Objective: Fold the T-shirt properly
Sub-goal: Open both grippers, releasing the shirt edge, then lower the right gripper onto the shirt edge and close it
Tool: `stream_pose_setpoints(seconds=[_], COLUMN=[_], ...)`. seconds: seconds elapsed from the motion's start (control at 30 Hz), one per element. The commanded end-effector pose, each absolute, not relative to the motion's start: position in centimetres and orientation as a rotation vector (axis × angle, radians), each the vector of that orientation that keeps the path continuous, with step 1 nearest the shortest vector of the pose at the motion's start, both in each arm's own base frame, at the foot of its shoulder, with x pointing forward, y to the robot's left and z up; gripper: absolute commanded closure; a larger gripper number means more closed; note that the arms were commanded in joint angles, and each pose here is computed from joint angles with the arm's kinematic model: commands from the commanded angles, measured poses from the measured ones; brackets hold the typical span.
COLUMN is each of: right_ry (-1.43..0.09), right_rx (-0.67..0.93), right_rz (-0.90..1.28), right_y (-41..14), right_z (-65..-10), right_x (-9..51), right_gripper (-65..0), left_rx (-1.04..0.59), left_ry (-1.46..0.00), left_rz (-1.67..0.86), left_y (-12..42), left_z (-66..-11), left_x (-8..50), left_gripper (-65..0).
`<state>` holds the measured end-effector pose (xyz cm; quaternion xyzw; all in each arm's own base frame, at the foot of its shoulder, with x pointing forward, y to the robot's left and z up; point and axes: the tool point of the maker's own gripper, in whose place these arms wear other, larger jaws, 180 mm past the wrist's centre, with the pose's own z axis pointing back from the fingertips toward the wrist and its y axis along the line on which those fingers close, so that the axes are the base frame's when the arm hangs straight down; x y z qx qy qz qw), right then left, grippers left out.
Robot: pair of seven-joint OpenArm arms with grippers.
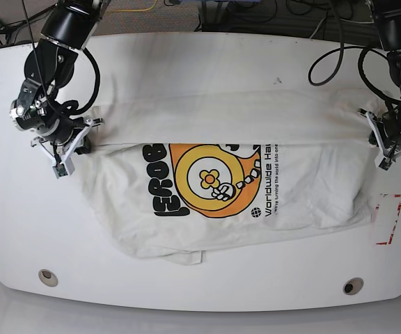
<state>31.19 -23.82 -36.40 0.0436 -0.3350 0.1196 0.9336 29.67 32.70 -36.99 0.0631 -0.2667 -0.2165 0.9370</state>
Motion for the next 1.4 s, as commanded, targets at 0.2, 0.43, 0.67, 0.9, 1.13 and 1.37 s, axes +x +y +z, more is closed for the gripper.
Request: stream_pose_setpoints(seconds=[0.2,0.43,0.67,0.9,1.13,1.37], right_ry=[-0.759,-0.787,-0.839,-0.818,-0.737,-0.717], right_rx=[0.105,0.086,0.031,-0.045,-0.090,-0.062], right_rz=[0.227,0.233,0.264,0.198,0.114,0.121], right_y=[-24.3,-24.5,-24.6,-27.3,-29.0,-26.3], right_z=[-35.2,-34.2,-32.0,-31.2,-32.1,-33.0], right_x=[33.3,33.5,33.1,30.9,26.8,24.4], right_gripper=[-8.7,-45.5,-62.1,-62.0,-62.0,-62.0], left_rx=[0.127,0.165,0.176,0.219,0.333,0.285], left_ry=[-0.541,-0.521,-0.555,-0.585,-0.606,-0.647], left_rz=[-0.395,-0.372,-0.360,-0.363,-0.353,-0.424], left_y=[34.4,36.4,36.8,37.7,38.5,34.0], left_z=[-37.1,-36.6,-35.3,-33.0,-29.4,-30.2], left_x=[30.6,31.3,32.6,33.8,31.7,29.4], left_gripper=[0.0,-28.2,-49.4,-45.8,-45.8,-45.8])
